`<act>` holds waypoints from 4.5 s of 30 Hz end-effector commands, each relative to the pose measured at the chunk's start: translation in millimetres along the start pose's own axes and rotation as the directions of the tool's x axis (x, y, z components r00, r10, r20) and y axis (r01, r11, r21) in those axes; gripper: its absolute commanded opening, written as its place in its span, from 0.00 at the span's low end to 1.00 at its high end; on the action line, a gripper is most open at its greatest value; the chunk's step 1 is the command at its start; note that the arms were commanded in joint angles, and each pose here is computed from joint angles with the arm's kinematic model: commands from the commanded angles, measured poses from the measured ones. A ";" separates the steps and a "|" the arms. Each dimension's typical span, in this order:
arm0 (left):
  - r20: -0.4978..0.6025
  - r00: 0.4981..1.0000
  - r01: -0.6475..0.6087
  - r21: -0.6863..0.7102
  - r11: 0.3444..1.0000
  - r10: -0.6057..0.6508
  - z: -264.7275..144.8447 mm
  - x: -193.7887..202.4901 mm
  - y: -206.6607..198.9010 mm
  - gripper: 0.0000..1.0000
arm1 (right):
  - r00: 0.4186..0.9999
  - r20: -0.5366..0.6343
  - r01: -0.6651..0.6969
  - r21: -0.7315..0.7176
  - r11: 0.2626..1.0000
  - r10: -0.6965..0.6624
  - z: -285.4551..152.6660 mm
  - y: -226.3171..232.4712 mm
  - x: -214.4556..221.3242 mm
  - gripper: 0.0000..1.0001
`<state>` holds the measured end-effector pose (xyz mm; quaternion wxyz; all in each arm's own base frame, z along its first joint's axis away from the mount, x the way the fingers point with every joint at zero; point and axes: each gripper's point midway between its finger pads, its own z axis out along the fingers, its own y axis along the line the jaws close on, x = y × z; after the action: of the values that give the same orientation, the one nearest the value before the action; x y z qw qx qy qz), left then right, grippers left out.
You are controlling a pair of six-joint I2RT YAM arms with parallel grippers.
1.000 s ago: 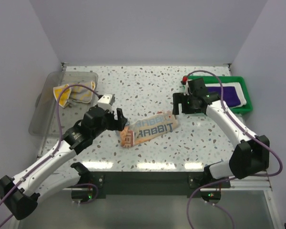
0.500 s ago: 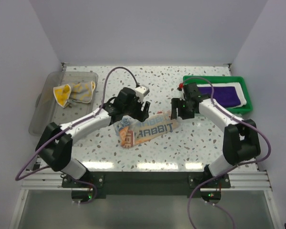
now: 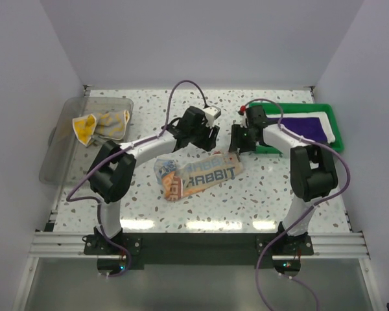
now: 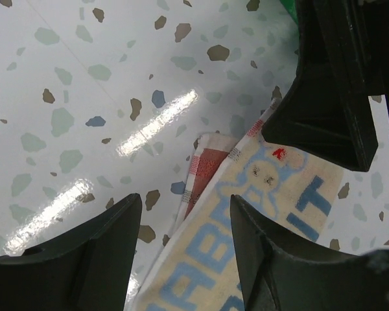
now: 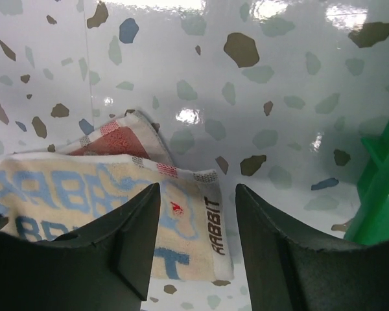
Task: Fold and stack the towels
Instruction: Move the towel to the center of the board, then flatten out the crumpled towel
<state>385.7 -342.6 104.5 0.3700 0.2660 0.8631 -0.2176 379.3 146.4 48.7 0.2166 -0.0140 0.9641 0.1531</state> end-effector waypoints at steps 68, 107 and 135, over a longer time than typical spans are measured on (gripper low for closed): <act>-0.009 0.882 0.422 -0.431 0.798 -0.471 -36.5 133.8 86.9 0.00 | 0.941 0.232 0.320 -0.371 0.872 -0.246 -35.1 100.3 -11.0 0.00; 0.225 0.876 0.482 -0.409 0.775 -0.426 -119.8 55.4 94.6 0.38 | 0.983 0.175 -0.103 0.287 0.952 0.053 -62.8 52.7 -0.8 0.99; 0.271 0.932 0.351 -0.509 0.786 -0.241 -170.2 60.0 112.7 1.00 | 0.984 0.067 -0.176 0.491 0.853 0.165 3.5 57.5 22.2 0.90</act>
<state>322.1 -141.9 135.8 0.4533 -0.0129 0.8902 -0.0432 359.6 209.4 42.1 0.1974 0.1057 0.9716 -0.0766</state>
